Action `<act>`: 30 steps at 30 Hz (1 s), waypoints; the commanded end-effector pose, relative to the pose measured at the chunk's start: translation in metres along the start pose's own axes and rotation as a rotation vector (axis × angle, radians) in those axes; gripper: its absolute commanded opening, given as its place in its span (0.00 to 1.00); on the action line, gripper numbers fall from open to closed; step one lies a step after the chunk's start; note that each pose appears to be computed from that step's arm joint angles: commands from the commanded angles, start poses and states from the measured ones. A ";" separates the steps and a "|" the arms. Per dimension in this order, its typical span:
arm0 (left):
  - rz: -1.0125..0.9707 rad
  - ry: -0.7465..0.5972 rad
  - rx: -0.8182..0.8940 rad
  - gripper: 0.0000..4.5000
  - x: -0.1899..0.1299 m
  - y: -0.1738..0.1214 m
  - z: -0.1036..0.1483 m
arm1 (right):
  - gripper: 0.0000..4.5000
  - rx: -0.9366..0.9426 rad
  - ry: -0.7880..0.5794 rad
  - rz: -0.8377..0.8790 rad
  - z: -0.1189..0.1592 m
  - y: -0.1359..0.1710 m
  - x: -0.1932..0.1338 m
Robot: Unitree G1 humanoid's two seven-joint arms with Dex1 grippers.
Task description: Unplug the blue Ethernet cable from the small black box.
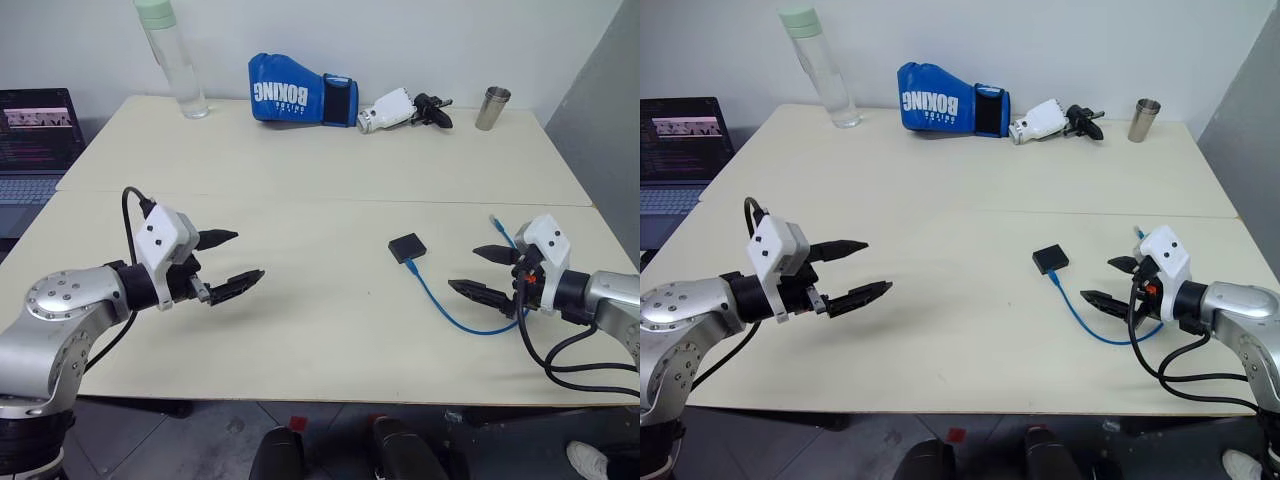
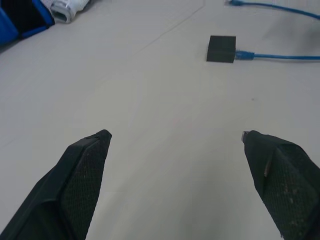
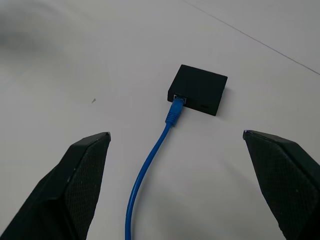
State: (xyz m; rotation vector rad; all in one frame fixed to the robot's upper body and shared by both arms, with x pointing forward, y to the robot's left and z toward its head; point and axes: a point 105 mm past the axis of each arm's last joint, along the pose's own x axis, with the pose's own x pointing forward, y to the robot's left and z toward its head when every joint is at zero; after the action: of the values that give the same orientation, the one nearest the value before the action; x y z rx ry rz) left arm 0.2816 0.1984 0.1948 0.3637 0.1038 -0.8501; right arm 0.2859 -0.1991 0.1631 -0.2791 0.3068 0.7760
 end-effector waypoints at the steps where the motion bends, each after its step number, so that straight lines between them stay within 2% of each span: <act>1: -0.116 -0.047 0.027 1.00 0.008 -0.020 0.013 | 1.00 -0.041 -0.035 -0.009 0.010 0.003 -0.005; 8: -0.292 -0.023 0.056 1.00 0.025 -0.050 0.010 | 1.00 0.025 -0.069 -0.104 0.002 0.009 0.023; 12: -0.337 -0.064 0.052 1.00 0.039 -0.060 0.015 | 1.00 0.074 -0.082 -0.112 -0.005 0.017 0.043; 23: -0.390 -0.033 0.106 1.00 0.053 -0.066 0.003 | 1.00 0.161 -0.110 -0.294 -0.029 0.002 0.090; 28: -0.395 -0.028 0.117 1.00 0.055 -0.067 0.000 | 1.00 0.186 -0.105 -0.294 -0.034 0.006 0.104; 30: -0.393 -0.028 0.118 1.00 0.055 -0.067 -0.001 | 0.92 0.189 -0.089 -0.292 -0.036 0.009 0.107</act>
State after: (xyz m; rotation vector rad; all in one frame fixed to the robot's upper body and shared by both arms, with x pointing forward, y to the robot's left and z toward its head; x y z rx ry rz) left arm 0.2679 0.1212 0.1563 0.4281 0.1391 -1.2481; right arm 0.3439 -0.1419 0.0873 -0.0943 0.2535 0.4622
